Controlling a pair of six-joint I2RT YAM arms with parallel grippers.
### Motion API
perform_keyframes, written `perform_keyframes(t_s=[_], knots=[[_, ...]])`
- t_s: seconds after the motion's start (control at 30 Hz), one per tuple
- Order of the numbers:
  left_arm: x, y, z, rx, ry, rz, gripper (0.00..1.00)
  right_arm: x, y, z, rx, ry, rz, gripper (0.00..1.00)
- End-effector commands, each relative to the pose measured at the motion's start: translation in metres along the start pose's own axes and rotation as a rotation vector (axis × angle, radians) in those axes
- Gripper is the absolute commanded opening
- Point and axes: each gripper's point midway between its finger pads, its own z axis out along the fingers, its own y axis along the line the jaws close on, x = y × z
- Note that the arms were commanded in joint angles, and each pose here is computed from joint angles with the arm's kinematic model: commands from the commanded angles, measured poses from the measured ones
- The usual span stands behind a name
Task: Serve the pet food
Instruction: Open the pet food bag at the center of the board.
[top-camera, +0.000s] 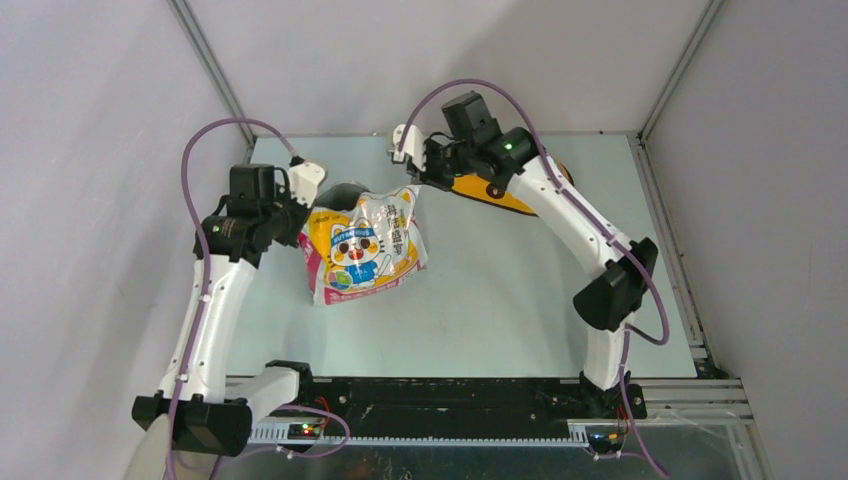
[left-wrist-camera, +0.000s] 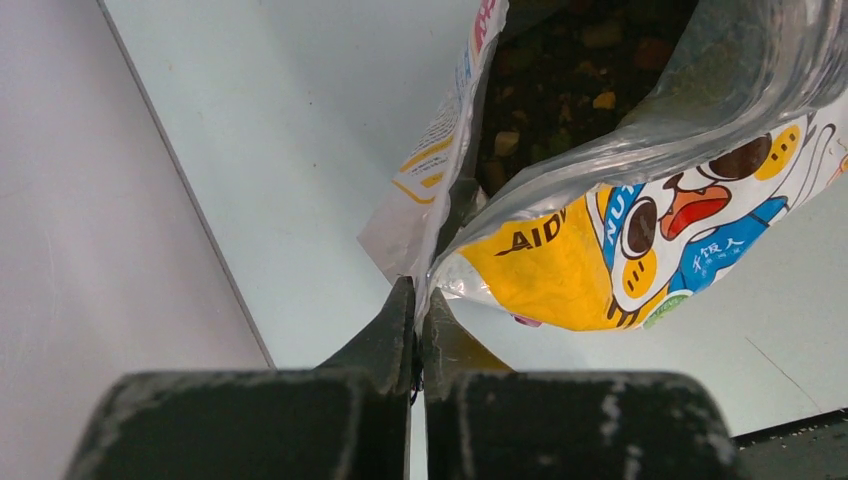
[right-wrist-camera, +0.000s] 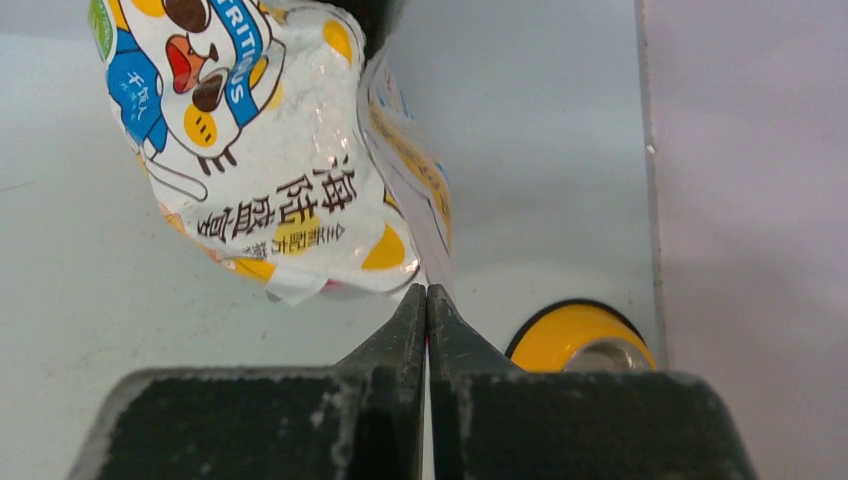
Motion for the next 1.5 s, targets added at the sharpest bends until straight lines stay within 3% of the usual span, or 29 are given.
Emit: perform_keyframes(t_s=[0.0,0.13,0.17,0.2,0.23,0.27,0.3,0.33,0.4,0.5,0.63,0.7,0.87,1.1,1.47], knots=[[-0.034,-0.001,-0.022,0.009,-0.168,0.015,0.02,-0.018,-0.001,-0.027,0.086,-0.036,0.005,0.0],[-0.031,-0.012,-0.04,0.028,-0.225,0.034,0.08,-0.026,0.003,-0.038,0.131,-0.052,0.03,0.0],[-0.031,-0.014,-0.047,0.029,-0.239,0.038,0.19,-0.024,0.005,-0.039,0.132,-0.05,0.04,0.0],[-0.033,-0.013,-0.054,0.016,-0.258,0.04,0.39,-0.029,0.006,-0.046,0.143,-0.062,0.046,0.0],[-0.033,-0.012,-0.058,0.006,-0.262,0.039,0.5,-0.027,0.009,-0.047,0.137,-0.057,0.058,0.0],[-0.037,-0.009,-0.066,-0.012,-0.286,0.041,0.71,-0.03,0.012,-0.052,0.139,-0.063,0.058,0.02],[-0.039,-0.006,-0.071,-0.033,-0.296,0.04,0.79,-0.026,0.017,-0.053,0.128,-0.053,0.068,0.16],[-0.047,-0.001,-0.079,-0.056,-0.326,0.041,0.9,-0.028,0.02,-0.059,0.13,-0.057,0.066,0.22],[-0.059,0.008,-0.092,-0.098,-0.37,0.037,0.98,-0.023,0.03,-0.064,0.12,-0.053,0.065,0.33],[-0.077,0.02,-0.098,-0.14,-0.412,0.003,1.0,-0.011,0.045,-0.07,0.118,-0.055,0.062,0.45],[-0.101,0.028,-0.084,-0.124,-0.425,-0.058,1.0,0.005,0.055,-0.072,0.144,-0.048,0.087,0.48],[-0.11,0.032,-0.059,-0.091,-0.374,-0.073,1.0,0.016,0.059,-0.071,0.15,-0.044,0.102,0.5],[-0.127,0.02,-0.031,0.041,-0.316,-0.007,1.0,0.038,0.059,-0.075,0.166,-0.016,0.133,0.52],[-0.127,-0.007,-0.013,0.191,-0.272,0.043,1.0,0.047,0.057,-0.084,0.18,-0.001,0.165,0.52],[-0.111,-0.009,-0.001,0.179,-0.215,0.057,1.0,0.05,0.069,-0.079,0.134,-0.02,0.182,0.53]])
